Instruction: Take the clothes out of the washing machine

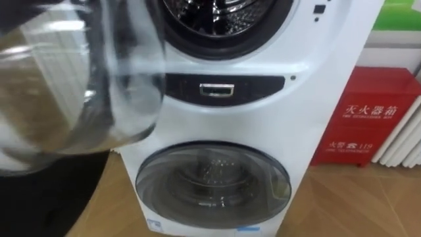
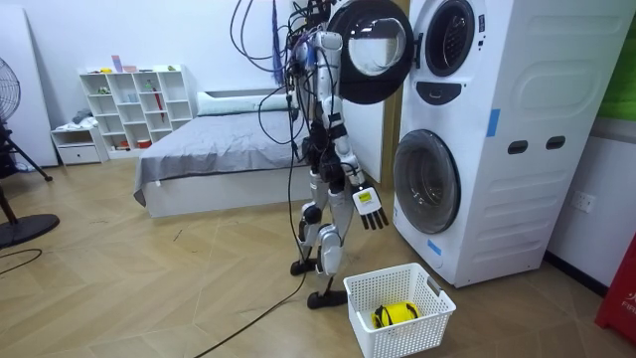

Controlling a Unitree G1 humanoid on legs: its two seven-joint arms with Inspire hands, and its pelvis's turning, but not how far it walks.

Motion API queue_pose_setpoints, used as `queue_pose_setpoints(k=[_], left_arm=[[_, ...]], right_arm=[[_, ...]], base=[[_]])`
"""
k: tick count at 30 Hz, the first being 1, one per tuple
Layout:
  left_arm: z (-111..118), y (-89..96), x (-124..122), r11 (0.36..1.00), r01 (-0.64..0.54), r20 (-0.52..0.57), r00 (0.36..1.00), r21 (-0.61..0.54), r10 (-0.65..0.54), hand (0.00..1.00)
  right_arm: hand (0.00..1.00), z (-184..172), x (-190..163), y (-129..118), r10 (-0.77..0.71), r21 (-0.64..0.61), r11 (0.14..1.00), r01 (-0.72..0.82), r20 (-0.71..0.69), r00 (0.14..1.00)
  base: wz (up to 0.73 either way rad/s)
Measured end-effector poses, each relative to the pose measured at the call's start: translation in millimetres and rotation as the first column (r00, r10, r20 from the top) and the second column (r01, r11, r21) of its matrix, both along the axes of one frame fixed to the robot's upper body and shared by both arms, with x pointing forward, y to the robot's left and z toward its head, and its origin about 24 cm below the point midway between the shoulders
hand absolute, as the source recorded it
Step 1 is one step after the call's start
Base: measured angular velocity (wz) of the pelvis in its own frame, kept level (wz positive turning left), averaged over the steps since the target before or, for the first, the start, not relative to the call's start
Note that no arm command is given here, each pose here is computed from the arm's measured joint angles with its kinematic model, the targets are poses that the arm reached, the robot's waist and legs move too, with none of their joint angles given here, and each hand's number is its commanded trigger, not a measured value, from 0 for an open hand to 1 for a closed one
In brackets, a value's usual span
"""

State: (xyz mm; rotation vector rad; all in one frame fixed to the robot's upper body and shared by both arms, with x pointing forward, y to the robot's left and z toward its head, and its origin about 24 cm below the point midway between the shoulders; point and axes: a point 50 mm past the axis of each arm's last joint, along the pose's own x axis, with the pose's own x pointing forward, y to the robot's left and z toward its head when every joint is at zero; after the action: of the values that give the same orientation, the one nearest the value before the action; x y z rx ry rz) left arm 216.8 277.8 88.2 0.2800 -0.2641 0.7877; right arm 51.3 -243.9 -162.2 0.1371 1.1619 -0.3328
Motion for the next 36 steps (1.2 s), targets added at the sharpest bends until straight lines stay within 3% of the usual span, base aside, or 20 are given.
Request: queue_pose_setpoints(k=[3, 4, 10, 14, 19, 22, 24, 27, 29, 34, 36], left_arm=[[43, -33.9, 5, 0.984, 0.155, 0.202, 0.965, 0.090, -0.170, 0.00], [44, -35.7, 6, 0.982, 0.162, 0.197, 0.964, 0.102, -0.179, 0.00], [26, -82.9, 17, 0.915, 0.400, 0.124, 0.906, 0.054, -0.404, 0.00], [-2, -126.1, 23, 0.800, 0.600, 0.007, 0.800, -0.013, -0.600, 0.00], [-13, -143.7, 24, 0.739, 0.671, -0.036, 0.739, -0.050, -0.673, 0.00], [-37, -158.8, 22, 0.683, 0.723, -0.130, 0.671, -0.104, -0.730, 0.00], [-59, -174.1, 17, 0.620, 0.768, -0.224, 0.583, -0.161, -0.781, 0.00], [-73, -180.7, 11, 0.570, 0.797, -0.278, 0.511, -0.201, -0.813, 0.00], [-80, -178.5, 9, 0.568, 0.794, -0.301, 0.499, -0.216, -0.813, 0.00], [-111, -158.8, -3, 0.617, 0.738, -0.414, 0.488, -0.274, -0.768, 0.00], [-140, -141.4, -15, 0.664, 0.674, -0.518, 0.461, -0.323, -0.720, 0.00]], right_arm=[[0.00, 0, 5, 5, 0.040, 0.022, 0.999, -0.040, 0.008, 0.999], [0.00, -1, 5, 6, 0.046, 0.025, 0.999, -0.046, 0.007, 0.999], [0.00, -2, 11, 14, 0.108, 0.046, 0.993, -0.108, 0.010, 0.994], [0.00, -3, 27, 25, 0.182, 0.061, 0.981, -0.182, 0.013, 0.983], [0.00, -3, 29, 29, 0.226, 0.064, 0.972, -0.226, 0.010, 0.974], [0.00, -3, 32, 31, 0.246, 0.065, 0.967, -0.246, 0.011, 0.969], [0.00, -3, 34, 30, 0.247, 0.061, 0.967, -0.247, 0.012, 0.969], [0.00, -3, 32, 30, 0.245, 0.063, 0.967, -0.245, 0.010, 0.969], [0.00, -4, 30, 30, 0.242, 0.065, 0.968, -0.241, 0.005, 0.970], [0.00, -4, 23, 29, 0.217, 0.069, 0.974, -0.216, -0.001, 0.976], [0.00, -4, 23, 28, 0.214, 0.068, 0.975, -0.213, -0.003, 0.977]], base=[[-0.04], [-0.06], [0.08], [-0.01], [0.00], [-0.01], [-0.05], [-0.12], [-0.06], [0.00], [-0.12]])
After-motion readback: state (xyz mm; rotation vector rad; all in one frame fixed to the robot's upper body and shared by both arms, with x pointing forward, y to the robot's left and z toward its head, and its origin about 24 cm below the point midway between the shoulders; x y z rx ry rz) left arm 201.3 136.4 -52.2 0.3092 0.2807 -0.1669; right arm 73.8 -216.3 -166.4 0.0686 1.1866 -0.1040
